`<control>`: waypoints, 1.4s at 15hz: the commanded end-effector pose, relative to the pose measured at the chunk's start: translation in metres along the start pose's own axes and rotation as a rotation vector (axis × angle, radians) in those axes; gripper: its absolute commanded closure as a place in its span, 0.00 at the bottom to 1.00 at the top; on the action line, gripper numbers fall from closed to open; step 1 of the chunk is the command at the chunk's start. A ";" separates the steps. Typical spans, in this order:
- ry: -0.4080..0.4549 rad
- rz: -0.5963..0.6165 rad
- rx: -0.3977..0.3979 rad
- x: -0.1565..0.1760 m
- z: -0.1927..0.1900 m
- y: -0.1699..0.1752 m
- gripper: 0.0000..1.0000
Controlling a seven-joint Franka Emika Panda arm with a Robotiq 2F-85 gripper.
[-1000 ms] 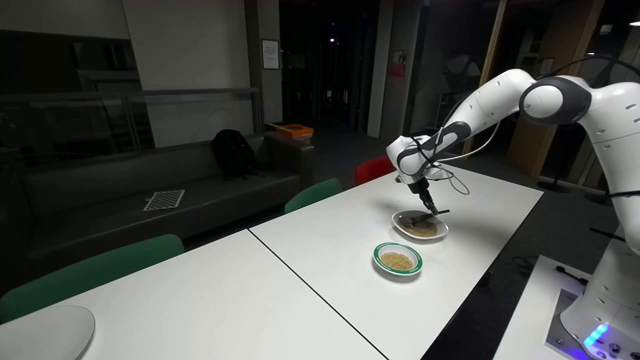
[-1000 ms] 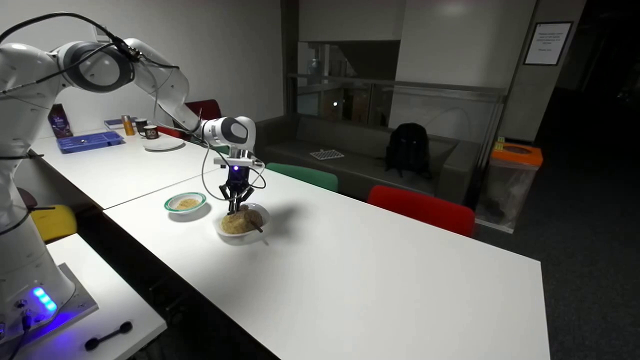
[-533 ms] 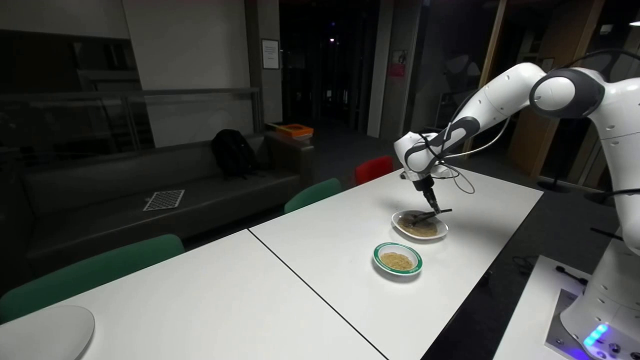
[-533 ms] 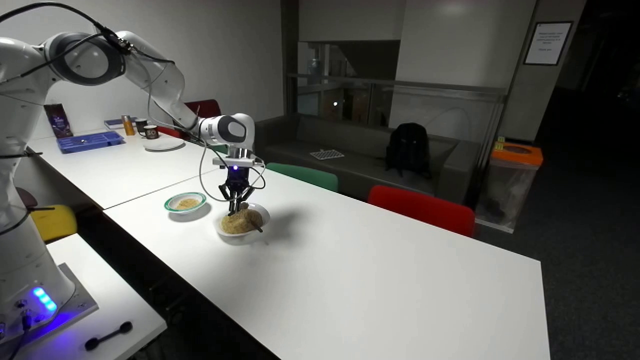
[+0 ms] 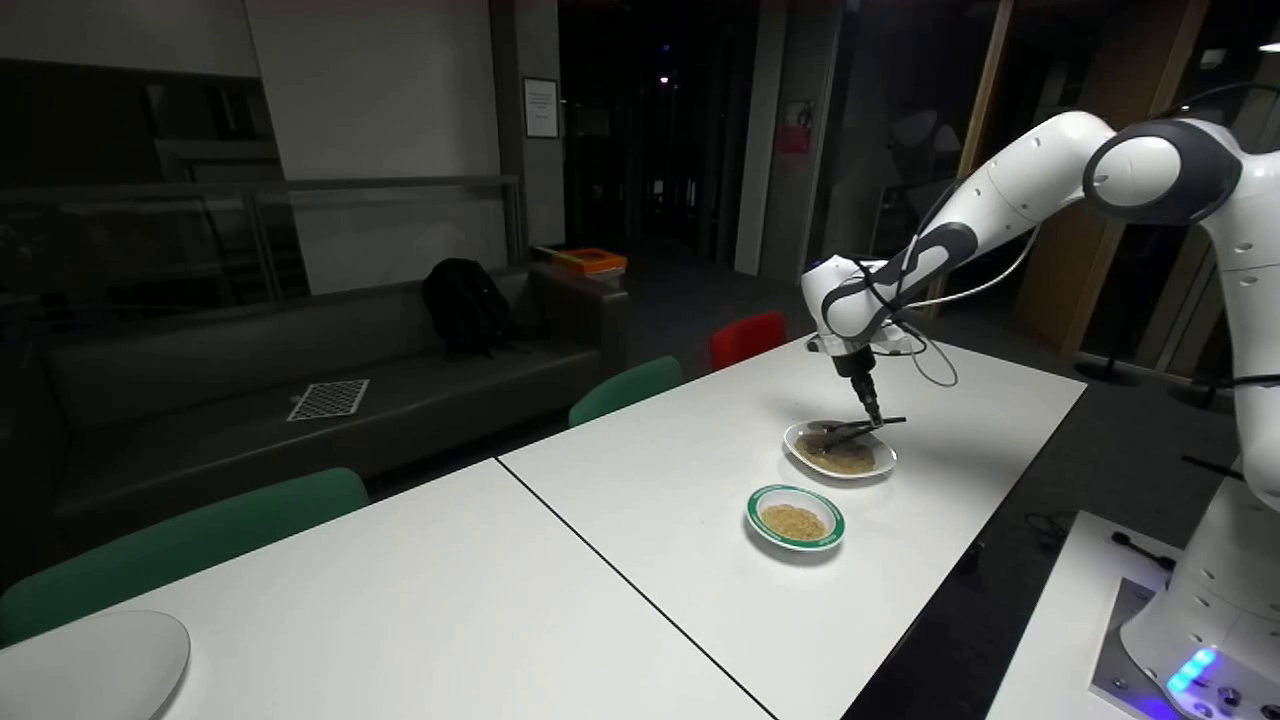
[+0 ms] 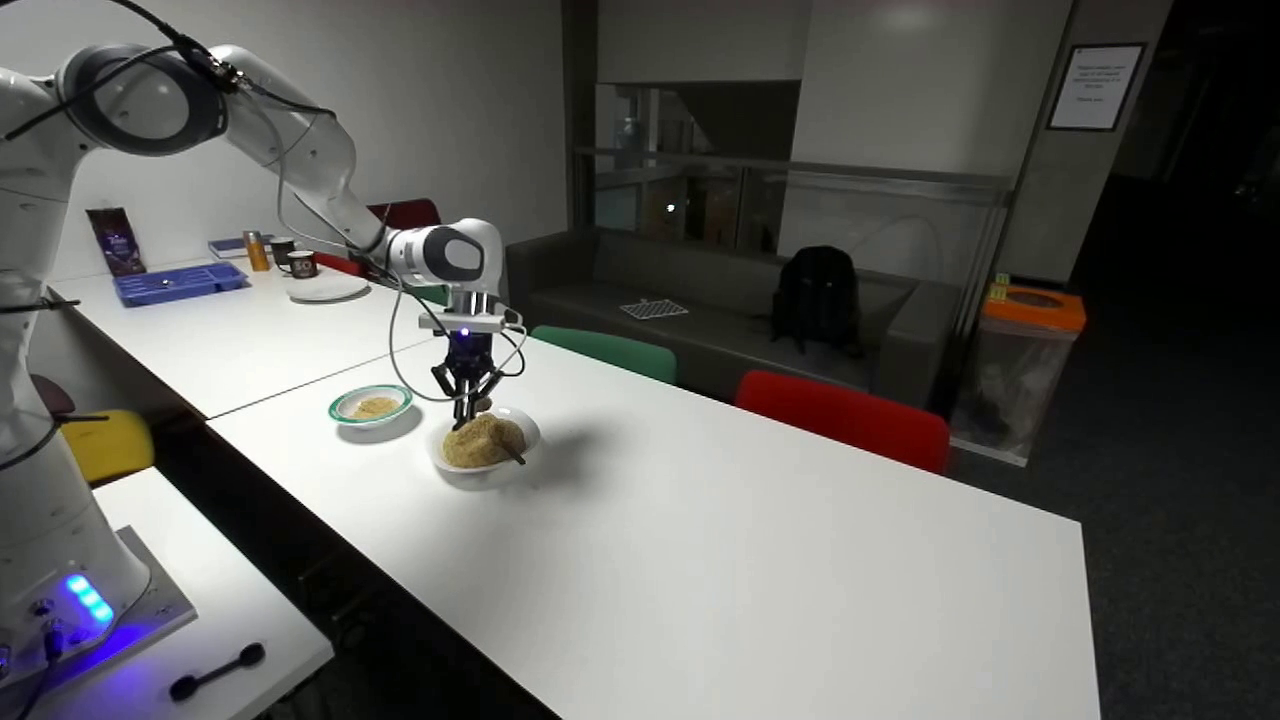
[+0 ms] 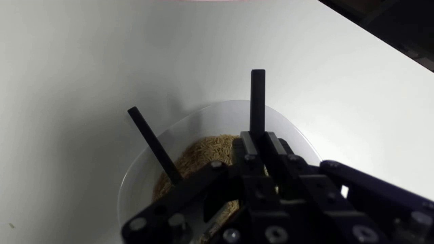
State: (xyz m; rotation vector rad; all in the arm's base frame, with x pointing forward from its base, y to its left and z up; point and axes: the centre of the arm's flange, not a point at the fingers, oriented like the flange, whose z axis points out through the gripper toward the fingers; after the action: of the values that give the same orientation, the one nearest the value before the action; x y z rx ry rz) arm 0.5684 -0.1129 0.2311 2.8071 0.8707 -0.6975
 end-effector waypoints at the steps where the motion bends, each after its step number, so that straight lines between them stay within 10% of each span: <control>1: 0.062 -0.024 0.011 -0.025 -0.006 -0.008 0.97; 21: 0.104 -0.077 0.002 -0.020 -0.025 -0.019 0.97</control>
State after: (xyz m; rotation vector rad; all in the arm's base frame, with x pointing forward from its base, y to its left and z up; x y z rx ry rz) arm 0.5642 -0.1087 0.2474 2.8485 0.9554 -0.6278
